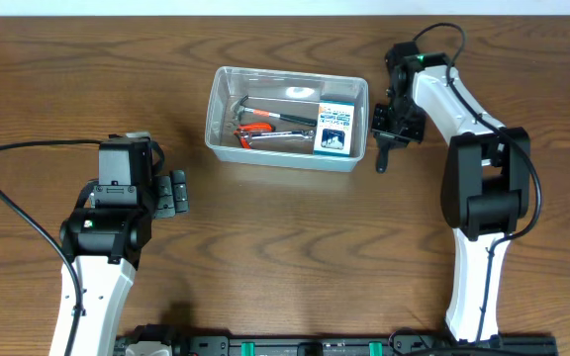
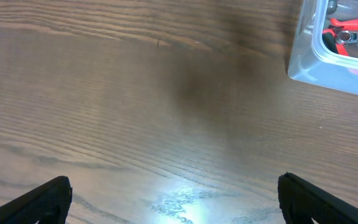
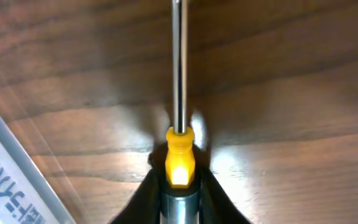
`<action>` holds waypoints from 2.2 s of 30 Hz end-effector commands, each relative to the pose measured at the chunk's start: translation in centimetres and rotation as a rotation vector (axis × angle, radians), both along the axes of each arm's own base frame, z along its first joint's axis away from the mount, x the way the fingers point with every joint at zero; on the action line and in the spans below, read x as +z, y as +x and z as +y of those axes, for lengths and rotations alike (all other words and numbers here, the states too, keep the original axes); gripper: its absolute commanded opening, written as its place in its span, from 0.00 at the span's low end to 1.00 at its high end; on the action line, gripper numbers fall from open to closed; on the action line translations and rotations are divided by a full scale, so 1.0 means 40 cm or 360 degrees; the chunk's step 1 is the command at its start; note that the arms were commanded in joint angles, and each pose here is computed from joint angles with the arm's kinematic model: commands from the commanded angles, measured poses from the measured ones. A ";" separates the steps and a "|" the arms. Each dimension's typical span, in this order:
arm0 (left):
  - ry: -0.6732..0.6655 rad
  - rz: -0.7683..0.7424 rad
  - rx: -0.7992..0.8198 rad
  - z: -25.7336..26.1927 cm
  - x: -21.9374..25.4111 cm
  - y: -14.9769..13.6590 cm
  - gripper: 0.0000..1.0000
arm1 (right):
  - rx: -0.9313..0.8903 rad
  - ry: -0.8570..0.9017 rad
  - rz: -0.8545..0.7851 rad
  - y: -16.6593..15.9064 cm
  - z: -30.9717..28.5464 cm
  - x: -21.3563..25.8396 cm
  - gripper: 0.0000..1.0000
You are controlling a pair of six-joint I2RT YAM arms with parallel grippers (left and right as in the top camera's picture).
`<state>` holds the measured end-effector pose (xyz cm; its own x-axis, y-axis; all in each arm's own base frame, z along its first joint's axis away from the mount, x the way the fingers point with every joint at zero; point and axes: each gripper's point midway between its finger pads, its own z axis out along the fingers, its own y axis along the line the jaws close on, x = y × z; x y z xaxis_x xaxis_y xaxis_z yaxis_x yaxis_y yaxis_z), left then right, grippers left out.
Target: Pack container
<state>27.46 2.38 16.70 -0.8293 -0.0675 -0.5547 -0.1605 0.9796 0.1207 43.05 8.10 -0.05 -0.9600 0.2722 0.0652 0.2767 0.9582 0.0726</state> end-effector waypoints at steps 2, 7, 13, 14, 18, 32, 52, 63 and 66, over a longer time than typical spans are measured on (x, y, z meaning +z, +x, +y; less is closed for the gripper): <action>0.0024 -0.0014 -0.0020 0.001 0.013 0.005 0.98 | -0.0030 -0.0009 -0.0262 0.072 -0.037 0.131 0.04; 0.0023 -0.0014 -0.0020 0.001 0.013 0.006 0.98 | 0.0128 0.0067 -0.0716 0.125 0.028 0.374 0.01; 0.0024 -0.0014 -0.0019 0.001 0.013 0.006 0.98 | 0.1065 0.0122 -0.1227 0.091 0.276 0.587 0.01; 0.0023 -0.0013 -0.0020 0.001 0.013 0.005 0.98 | 0.1310 0.0130 -0.1269 0.069 0.331 0.592 0.01; 0.0023 -0.0014 -0.0020 0.001 0.013 0.005 0.98 | 0.2139 0.0049 -0.1314 -0.009 0.472 0.545 0.01; 0.0023 -0.0013 -0.0020 0.001 0.013 0.005 0.98 | 0.2854 -0.0168 -0.1414 0.126 0.602 0.244 0.01; 0.0023 -0.0014 -0.0020 0.001 0.013 0.005 0.98 | 0.2112 -0.0506 -0.1483 0.200 0.525 0.425 0.99; 0.0023 -0.0014 -0.0020 0.001 0.013 0.005 0.98 | 0.1329 -0.0527 -0.1874 0.083 0.289 0.908 0.99; 0.0023 -0.0014 -0.0020 0.001 0.013 0.005 0.98 | 0.1324 -0.0530 -0.1878 0.047 0.267 0.939 0.99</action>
